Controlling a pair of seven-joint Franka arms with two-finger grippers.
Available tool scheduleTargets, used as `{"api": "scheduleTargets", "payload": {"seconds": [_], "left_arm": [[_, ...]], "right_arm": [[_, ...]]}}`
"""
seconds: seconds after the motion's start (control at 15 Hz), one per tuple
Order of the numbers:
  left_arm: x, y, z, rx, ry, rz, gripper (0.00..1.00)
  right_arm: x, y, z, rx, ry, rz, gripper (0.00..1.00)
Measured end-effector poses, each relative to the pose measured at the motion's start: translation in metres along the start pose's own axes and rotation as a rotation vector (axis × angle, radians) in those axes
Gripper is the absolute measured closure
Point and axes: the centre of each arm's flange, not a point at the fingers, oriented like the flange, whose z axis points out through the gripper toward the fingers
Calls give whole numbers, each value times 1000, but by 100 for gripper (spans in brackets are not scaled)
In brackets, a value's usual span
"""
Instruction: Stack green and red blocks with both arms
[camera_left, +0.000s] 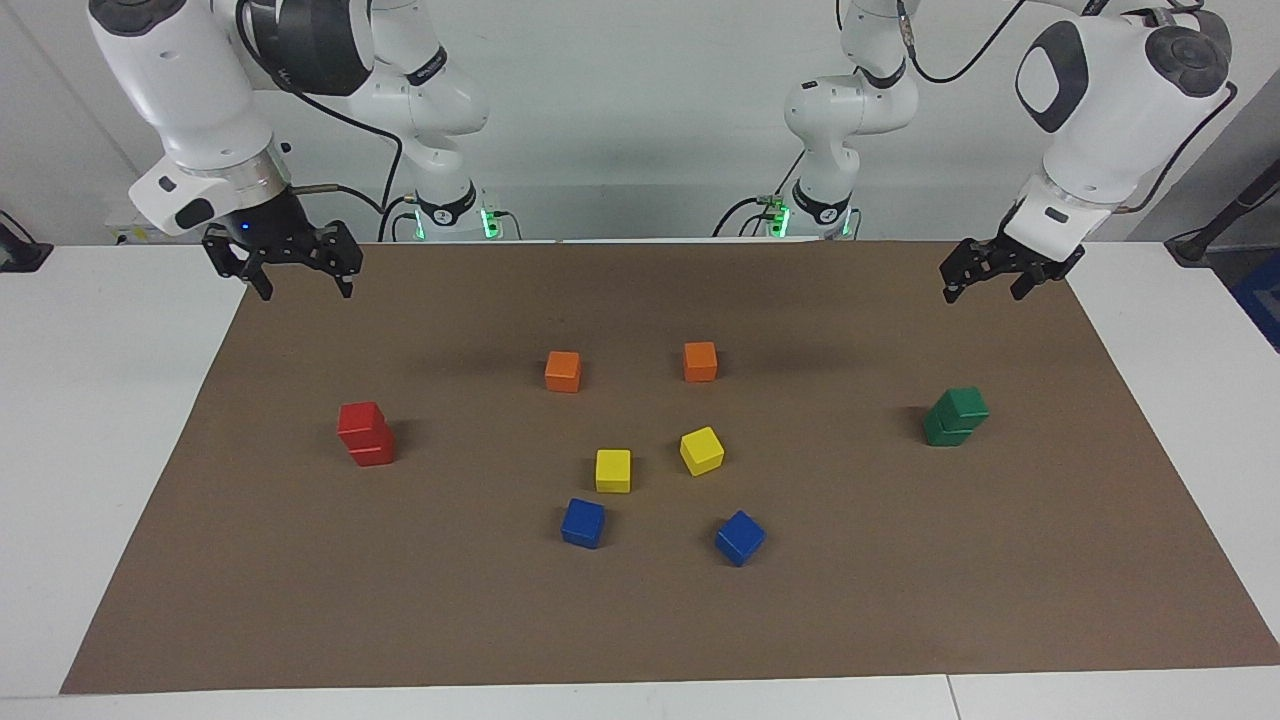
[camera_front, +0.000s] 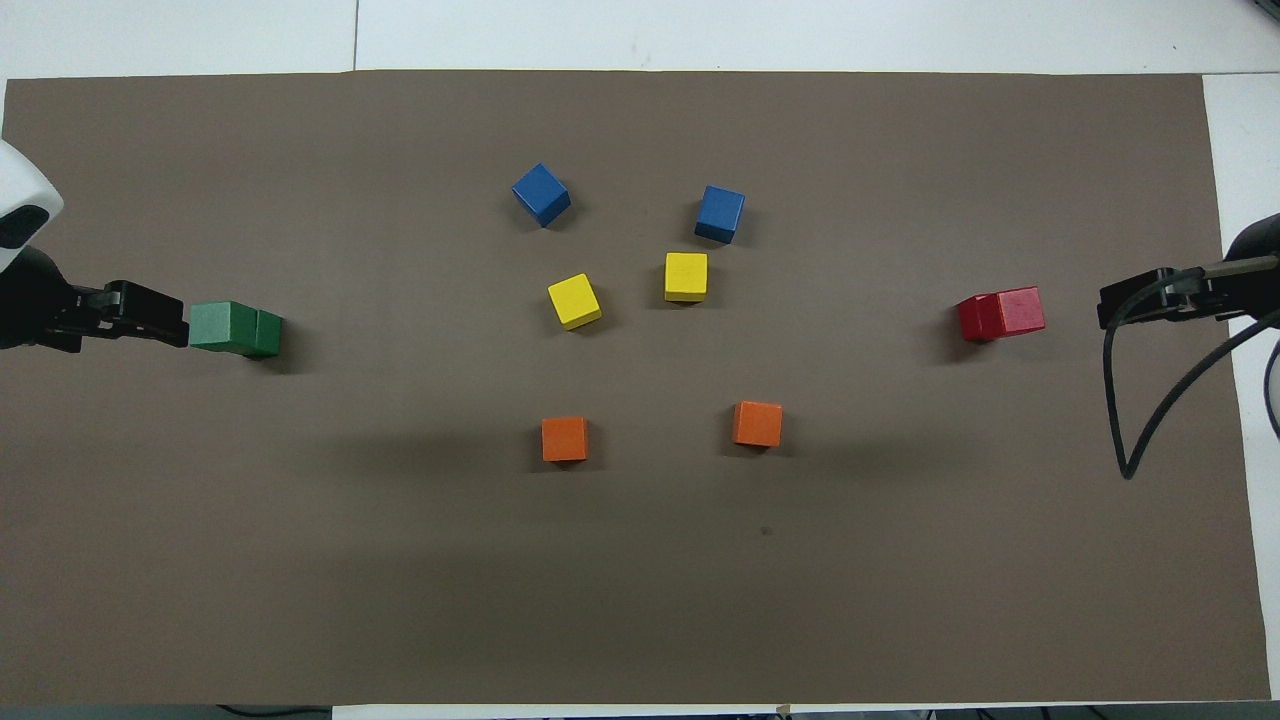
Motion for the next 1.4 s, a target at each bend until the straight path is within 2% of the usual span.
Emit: {"api": "scheduleTargets", "payload": {"seconds": [0.2, 0.47, 1.4], "left_arm": [[0, 0, -1, 0, 2, 0, 0], [-1, 0, -1, 0, 2, 0, 0], [-1, 0, -1, 0, 3, 0, 0]], "right_arm": [[0, 12, -5, 2, -11, 22, 0], [4, 22, -11, 1, 15, 37, 0], [3, -4, -22, 1, 37, -9, 0]]}}
